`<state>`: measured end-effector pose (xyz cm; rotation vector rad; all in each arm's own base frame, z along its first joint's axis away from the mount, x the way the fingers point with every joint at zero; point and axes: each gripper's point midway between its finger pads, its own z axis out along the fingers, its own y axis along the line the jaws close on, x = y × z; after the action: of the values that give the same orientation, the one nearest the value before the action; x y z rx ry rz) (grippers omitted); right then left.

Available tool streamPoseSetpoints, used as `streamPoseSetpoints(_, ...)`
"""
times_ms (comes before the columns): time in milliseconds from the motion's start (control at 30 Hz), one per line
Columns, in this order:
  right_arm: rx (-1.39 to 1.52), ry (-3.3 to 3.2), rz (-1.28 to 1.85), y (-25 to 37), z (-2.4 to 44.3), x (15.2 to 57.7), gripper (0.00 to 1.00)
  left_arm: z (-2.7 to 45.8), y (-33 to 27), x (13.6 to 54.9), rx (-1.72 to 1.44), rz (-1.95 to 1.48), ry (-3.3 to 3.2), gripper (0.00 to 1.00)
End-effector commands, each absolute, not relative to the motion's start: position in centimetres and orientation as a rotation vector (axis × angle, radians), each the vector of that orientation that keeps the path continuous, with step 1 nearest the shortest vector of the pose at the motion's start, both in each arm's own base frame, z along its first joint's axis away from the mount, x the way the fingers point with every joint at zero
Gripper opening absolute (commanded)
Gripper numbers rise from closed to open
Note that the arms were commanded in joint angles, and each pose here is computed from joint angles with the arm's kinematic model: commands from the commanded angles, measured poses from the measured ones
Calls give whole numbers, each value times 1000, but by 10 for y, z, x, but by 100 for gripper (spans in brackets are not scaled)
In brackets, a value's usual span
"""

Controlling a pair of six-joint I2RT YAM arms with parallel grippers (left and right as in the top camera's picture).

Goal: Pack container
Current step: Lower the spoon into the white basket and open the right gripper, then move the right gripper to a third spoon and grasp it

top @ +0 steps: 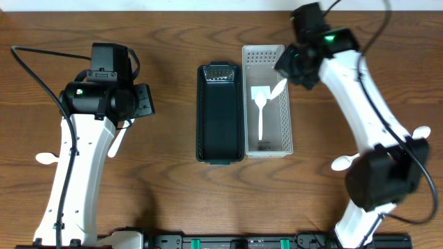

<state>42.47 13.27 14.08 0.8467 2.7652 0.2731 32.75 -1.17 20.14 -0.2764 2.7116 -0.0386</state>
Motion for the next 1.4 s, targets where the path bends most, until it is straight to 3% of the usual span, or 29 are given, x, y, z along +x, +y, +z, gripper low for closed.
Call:
streamPoseSetpoints(0, 706, 2903, 181, 151, 101, 413, 1, 203, -9, 329, -281, -26, 2707, 58)
streamPoseSetpoints(300, 506, 3031, 69, 175, 55, 399, 1, 203, -9, 328, -282, -26, 2708, 58)
streamPoseSetpoints(433, 464, 3047, 58, 174, 53, 397, 19, 203, -9, 329, -282, -26, 2707, 58)
streamPoseSetpoints(533, 429, 3046, 56, 173, 53, 399, 20, 203, -9, 329, -281, -26, 2707, 58)
streamPoseSetpoints(667, 432, 3006, 51, 161, 65, 411, 17, 203, -9, 329, -281, -26, 2707, 58)
streamPoseSetpoints(800, 500, 2904, 87, 137, 112, 434, 17, 203, -9, 329, -280, -25, 2707, 58)
streamPoseSetpoints(933, 682, 2723, 101, 82, 182, 452, 21, 203, -9, 329, -277, -24, 2708, 58)
streamPoseSetpoints(1067, 1079, 2538, 113, 4, 229, 436, 25, 203, -9, 329, -277, -24, 2708, 59)
streamPoseSetpoints(1233, 1625, 2428, 51, -82, 228, 376, 40, 203, -9, 329, -277, -24, 2707, 59)
streamPoseSetpoints(1367, 1793, 2495, -6, -110, 198, 341, 40, 203, -9, 329, -277, -24, 2707, 59)
